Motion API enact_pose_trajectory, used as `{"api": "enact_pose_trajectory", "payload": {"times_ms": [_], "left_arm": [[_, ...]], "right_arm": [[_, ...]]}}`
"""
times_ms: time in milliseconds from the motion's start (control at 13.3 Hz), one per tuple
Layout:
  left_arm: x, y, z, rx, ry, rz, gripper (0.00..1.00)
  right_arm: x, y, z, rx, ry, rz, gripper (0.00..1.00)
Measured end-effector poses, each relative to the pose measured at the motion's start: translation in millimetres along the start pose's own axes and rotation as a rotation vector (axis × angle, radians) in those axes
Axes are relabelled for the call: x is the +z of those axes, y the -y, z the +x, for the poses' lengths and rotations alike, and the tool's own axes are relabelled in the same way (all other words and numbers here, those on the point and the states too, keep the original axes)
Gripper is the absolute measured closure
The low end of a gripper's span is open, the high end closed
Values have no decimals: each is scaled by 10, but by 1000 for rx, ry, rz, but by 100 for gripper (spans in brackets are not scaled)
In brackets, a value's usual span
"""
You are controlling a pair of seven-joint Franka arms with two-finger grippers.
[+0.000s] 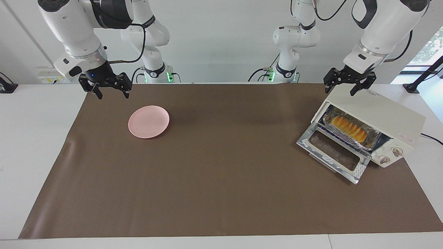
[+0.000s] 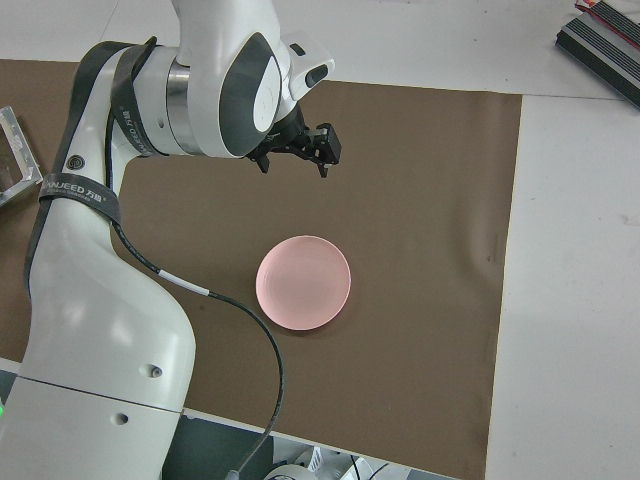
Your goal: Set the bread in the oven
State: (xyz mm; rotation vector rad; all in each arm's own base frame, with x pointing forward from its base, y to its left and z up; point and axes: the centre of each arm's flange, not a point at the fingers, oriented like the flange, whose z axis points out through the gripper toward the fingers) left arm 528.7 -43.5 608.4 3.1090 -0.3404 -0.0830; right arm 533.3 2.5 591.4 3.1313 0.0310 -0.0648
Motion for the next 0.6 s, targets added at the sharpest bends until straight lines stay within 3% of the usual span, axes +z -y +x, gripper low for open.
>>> {"api": "enact_pose_trajectory", "payload": {"times_ms": [602], "left_arm": [[37,-21,2,15,10,16,0]], "right_arm": [[0,0,0,0,0,0,0]]}}
